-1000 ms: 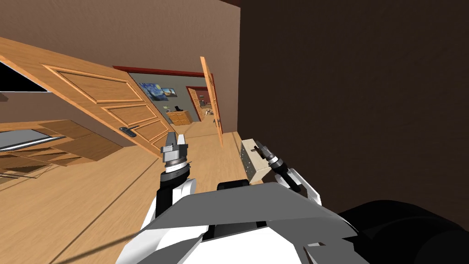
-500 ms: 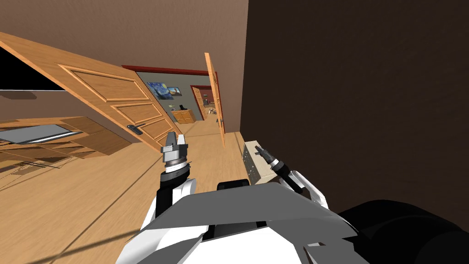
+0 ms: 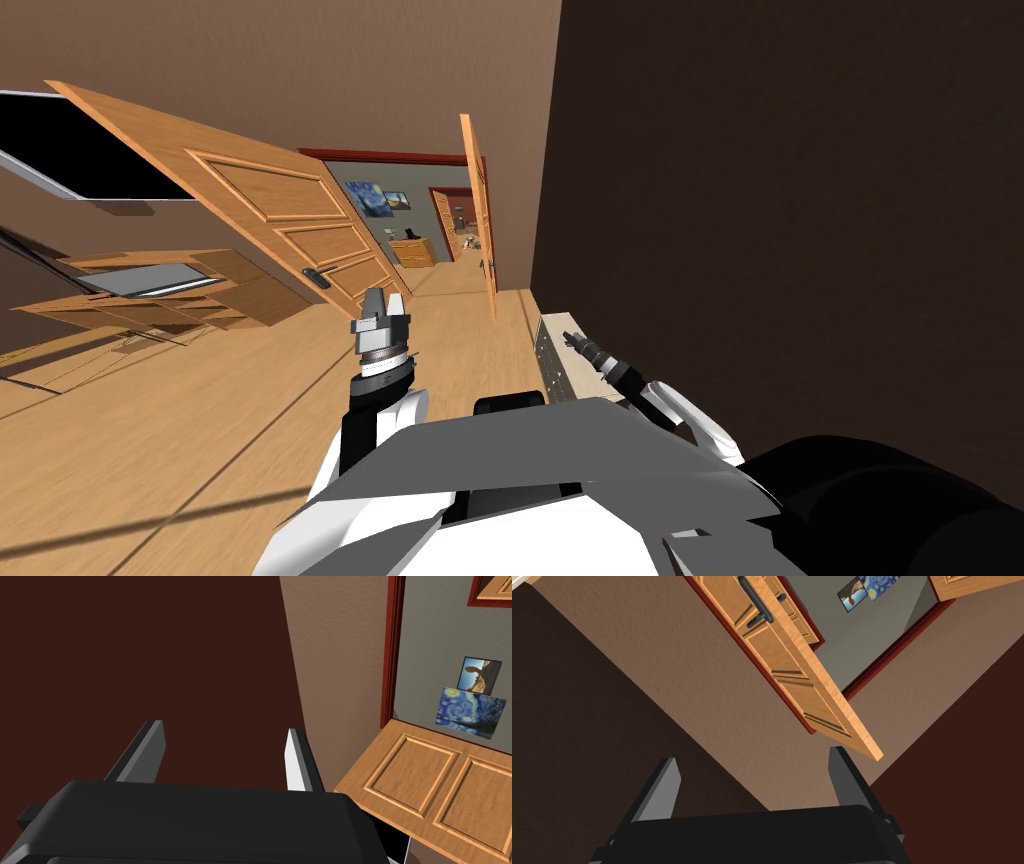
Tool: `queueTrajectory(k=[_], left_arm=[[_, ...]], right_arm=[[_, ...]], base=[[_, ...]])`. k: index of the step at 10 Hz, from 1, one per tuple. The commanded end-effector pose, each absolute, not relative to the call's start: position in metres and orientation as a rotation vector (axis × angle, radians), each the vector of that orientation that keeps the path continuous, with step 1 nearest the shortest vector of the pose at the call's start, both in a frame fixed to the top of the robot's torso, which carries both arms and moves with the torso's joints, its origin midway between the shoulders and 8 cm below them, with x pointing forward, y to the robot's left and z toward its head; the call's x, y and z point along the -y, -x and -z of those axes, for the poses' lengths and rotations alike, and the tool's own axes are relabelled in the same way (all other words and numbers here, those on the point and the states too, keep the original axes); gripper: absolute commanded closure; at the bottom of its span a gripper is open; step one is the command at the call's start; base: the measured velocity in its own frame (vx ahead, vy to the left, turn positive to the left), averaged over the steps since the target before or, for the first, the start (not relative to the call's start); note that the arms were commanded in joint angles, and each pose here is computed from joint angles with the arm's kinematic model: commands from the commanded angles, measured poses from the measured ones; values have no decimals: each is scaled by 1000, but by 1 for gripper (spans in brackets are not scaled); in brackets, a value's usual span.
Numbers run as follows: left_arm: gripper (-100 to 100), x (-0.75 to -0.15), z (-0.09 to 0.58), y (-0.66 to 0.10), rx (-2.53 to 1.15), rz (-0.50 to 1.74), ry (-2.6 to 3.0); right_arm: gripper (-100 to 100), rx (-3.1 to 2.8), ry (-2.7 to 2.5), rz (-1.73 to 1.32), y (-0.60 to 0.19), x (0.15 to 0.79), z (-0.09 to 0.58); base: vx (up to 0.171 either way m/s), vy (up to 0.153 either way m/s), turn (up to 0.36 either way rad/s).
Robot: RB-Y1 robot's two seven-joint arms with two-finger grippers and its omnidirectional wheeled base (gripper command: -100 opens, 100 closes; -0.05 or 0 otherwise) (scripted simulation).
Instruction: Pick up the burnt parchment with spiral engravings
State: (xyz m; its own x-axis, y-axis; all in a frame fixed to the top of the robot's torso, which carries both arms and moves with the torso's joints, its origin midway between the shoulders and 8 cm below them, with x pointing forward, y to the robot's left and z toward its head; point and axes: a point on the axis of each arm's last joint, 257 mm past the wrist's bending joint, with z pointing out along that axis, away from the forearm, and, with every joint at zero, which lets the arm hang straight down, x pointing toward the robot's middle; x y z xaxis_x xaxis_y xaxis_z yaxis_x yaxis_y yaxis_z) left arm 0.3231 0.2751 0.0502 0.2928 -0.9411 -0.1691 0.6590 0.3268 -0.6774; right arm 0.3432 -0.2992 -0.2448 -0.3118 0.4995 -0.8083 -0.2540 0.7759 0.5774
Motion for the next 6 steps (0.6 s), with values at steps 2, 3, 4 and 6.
queueTrajectory(k=[2,3,4,6], left_arm=[[0,-275,-50,-323,-613,1138,544],[0,-275,-50,-323,-613,1138,544],[0,-275,-50,-323,-613,1138,544],[0,-275,-50,-323,-613,1138,544]], right_arm=[[-100,-1782,-200,-717,-339,314,265],[-100,-1859,-192,-649,-328,335,289],[-100,-1867,-200,-643,-326,338,293],[-100,-1950,-201,-568,-311,364,319]], base=[[57,-4,42],[75,-11,168],[78,-17,92],[98,-10,131]])
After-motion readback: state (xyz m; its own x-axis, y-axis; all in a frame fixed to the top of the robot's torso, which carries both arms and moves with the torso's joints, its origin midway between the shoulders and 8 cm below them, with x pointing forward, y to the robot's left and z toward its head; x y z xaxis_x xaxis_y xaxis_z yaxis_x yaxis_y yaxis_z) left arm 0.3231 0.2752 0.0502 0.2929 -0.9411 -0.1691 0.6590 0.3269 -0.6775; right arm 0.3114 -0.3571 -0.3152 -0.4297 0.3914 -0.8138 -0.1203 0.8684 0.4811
